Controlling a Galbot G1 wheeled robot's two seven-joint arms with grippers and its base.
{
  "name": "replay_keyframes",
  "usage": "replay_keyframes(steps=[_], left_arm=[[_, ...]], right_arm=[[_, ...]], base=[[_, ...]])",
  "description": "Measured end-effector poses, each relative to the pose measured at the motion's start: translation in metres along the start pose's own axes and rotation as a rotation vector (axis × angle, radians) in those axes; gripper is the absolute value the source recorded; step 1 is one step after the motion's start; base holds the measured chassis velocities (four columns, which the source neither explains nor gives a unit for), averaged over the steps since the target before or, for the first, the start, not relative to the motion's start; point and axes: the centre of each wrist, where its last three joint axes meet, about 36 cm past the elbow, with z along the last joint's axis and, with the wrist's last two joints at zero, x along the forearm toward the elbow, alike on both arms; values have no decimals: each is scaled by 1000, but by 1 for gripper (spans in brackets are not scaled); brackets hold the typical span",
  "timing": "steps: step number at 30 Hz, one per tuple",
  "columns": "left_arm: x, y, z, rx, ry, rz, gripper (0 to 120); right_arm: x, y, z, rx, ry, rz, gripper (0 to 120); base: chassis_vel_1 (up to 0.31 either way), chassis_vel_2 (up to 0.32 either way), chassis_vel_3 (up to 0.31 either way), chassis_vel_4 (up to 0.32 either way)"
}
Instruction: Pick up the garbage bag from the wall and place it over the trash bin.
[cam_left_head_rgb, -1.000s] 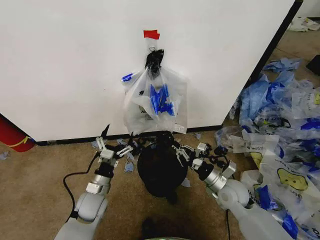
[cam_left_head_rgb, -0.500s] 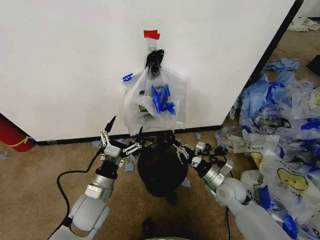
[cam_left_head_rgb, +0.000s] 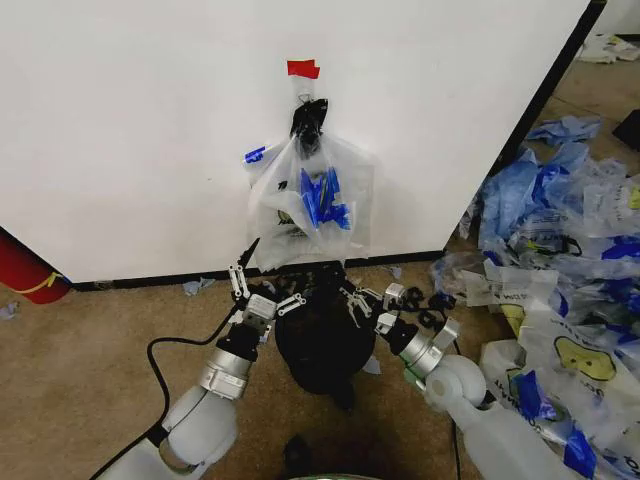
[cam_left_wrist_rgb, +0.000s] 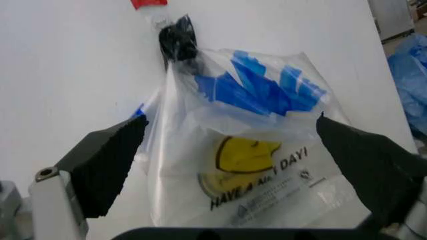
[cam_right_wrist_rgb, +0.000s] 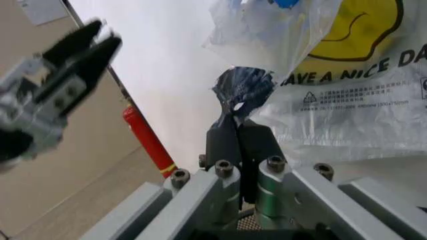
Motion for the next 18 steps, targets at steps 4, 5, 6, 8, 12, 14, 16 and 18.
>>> replay_keyframes(steps=[4, 5, 6, 8, 12, 14, 16, 18], left_arm=[[-21, 13, 8, -26, -47, -3, 100], [-25, 14, 7, -28, -52, -10, 100], [-31, 15, 5, -28, -60, -16, 100], [-37, 15, 3, -25, -71, -17, 100], [-46, 7, -2, -17, -83, 5, 100], [-46, 4, -4, -25, -78, 9, 100], [-46, -4, -8, -45, -65, 8, 100], [-45, -9, -9, -68, -54, 4, 100]], right_arm=[[-1, -1, 1, 0, 2, 4, 0], [-1, -2, 1, 1, 3, 5, 0], [-1, -2, 2, 1, 3, 6, 0], [-1, -2, 2, 1, 4, 9, 0], [0, -4, 2, 3, 7, 15, 0], [0, -5, 2, 3, 7, 18, 0], [1, -6, 2, 4, 7, 21, 0], [2, -7, 2, 4, 7, 24, 0]], base=[[0, 0, 0, 0], [0, 0, 0, 0], [0, 0, 0, 0], [0, 0, 0, 0], [0, 0, 0, 0], [0, 0, 0, 0], [0, 0, 0, 0], [0, 0, 0, 0]])
